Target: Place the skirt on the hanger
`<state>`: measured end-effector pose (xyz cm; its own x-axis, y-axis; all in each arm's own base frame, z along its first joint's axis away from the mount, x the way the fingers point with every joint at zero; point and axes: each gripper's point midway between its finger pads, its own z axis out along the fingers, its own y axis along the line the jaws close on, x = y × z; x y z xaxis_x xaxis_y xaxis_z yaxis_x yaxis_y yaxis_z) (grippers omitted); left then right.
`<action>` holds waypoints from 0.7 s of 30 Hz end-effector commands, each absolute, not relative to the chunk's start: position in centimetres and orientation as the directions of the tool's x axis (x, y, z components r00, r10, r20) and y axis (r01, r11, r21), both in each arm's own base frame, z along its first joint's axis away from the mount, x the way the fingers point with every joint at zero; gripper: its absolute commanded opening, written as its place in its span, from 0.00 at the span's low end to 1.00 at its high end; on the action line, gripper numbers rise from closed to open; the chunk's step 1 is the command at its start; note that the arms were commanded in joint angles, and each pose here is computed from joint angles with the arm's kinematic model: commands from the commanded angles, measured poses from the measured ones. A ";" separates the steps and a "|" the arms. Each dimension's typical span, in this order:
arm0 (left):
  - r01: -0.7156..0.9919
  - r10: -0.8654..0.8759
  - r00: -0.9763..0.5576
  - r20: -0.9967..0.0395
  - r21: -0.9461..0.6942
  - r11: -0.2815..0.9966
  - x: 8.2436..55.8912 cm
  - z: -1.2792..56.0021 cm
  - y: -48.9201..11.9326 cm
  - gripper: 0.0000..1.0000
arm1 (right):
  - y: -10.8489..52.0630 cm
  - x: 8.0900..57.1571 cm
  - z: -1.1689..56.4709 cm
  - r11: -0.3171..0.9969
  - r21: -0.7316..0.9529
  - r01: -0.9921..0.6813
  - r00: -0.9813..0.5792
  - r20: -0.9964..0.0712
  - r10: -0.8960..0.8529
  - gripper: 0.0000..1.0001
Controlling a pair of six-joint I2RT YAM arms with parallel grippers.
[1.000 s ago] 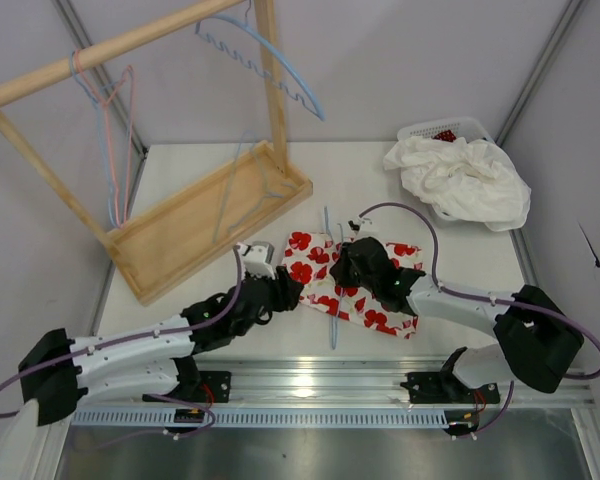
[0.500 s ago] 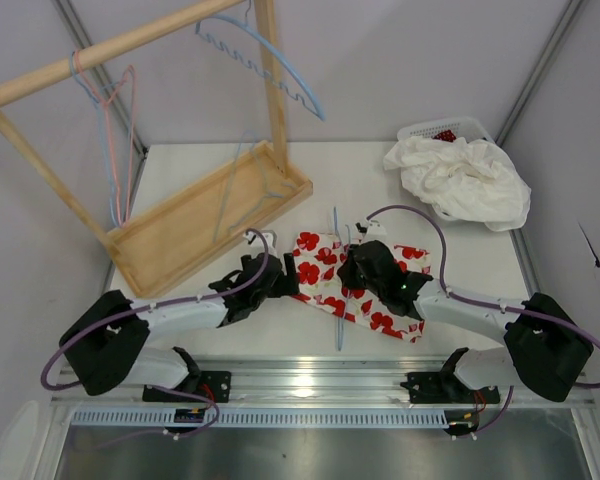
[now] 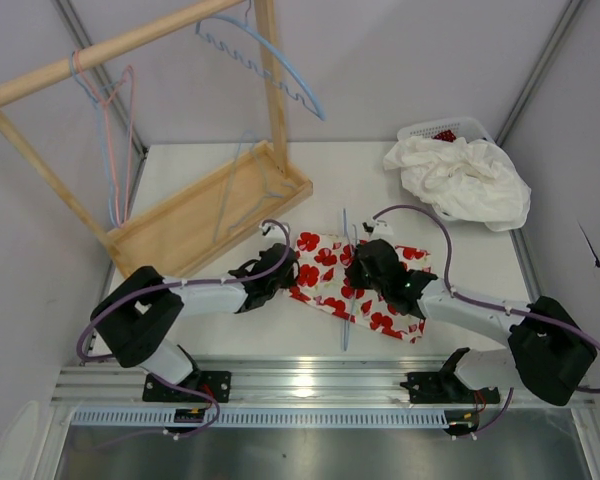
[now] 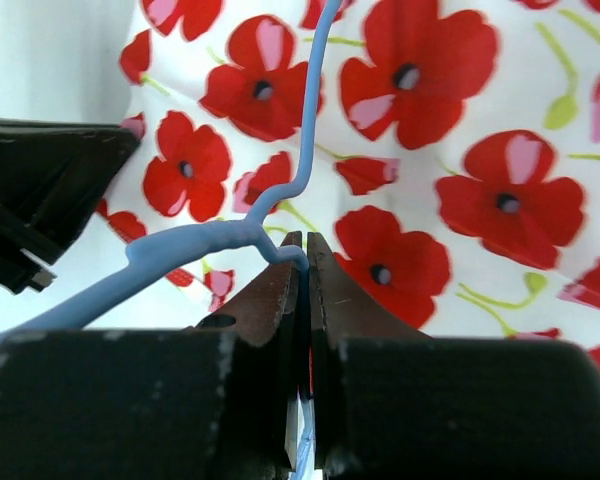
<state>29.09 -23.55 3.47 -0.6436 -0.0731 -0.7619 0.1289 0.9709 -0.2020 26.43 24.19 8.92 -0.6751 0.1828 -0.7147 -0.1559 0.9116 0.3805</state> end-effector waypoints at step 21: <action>0.088 -0.139 -0.637 -0.758 -0.251 0.964 25.9 3.7 -24.5 0.09 | 21.8 27.5 10.4 0.933 0.337 -0.128 -0.662 -0.730 0.172 0.00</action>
<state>26.41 -22.74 2.44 -0.6588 -0.0768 -0.7484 0.0856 0.9807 -0.1760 27.00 21.17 8.90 -0.6721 0.1950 -0.7143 -0.0871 0.9372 0.3378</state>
